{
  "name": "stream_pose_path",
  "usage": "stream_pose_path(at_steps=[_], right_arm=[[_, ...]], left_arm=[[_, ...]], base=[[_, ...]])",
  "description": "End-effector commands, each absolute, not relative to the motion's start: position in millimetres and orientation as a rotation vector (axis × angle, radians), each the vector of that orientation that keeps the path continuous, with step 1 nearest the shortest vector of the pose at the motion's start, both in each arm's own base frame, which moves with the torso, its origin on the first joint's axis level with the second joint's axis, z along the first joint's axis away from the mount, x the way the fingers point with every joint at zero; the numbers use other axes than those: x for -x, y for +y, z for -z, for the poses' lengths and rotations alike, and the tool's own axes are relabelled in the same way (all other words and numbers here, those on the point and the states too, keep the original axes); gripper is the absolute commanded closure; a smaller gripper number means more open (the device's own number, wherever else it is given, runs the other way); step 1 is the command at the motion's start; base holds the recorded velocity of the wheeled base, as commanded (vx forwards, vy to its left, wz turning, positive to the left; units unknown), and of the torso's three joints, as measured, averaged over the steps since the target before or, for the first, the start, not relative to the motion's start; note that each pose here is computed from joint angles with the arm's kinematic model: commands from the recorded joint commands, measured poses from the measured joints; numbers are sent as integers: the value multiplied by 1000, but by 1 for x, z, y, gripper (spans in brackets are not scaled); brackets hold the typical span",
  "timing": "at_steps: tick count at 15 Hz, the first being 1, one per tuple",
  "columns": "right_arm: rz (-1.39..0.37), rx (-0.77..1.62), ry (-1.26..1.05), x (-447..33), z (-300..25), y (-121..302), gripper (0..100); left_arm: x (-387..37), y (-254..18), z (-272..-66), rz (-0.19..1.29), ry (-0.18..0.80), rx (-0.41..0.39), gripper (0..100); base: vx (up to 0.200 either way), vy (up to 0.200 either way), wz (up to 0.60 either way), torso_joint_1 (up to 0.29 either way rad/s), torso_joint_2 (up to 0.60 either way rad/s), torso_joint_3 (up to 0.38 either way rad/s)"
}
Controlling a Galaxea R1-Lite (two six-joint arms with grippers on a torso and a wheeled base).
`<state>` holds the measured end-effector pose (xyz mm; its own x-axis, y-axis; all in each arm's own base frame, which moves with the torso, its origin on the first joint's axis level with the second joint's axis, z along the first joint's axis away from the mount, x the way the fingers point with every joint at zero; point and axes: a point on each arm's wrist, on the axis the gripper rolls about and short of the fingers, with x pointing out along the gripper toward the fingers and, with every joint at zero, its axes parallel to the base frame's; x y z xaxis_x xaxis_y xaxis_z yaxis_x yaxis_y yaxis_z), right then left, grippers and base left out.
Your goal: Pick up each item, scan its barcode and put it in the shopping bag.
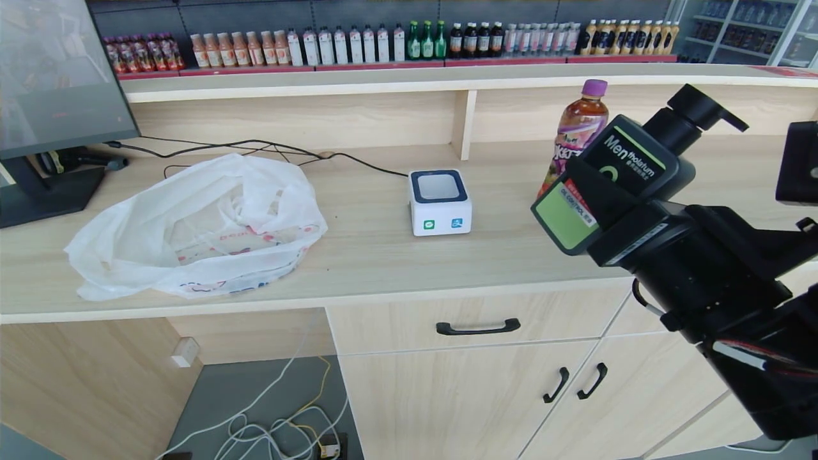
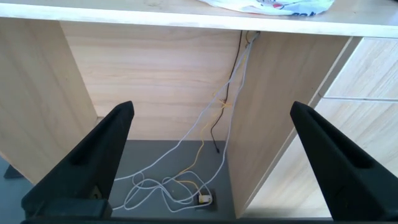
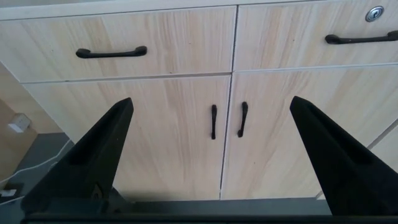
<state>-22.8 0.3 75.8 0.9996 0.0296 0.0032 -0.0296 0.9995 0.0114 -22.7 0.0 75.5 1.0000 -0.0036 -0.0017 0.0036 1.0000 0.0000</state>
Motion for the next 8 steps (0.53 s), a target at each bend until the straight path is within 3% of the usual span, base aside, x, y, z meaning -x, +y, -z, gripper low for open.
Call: stream_pose_path(at_steps=[1,8], right_arm=[[-31,-12,-1,23,-76,0,0],[-31,-8,-1,23,-76,0,0]], left_arm=[[23,0,-76,3,2,2,0],[23,0,-76,3,2,-2,0]], base=[[0,0,0,0,0,0],[0,0,0,0,0,0]])
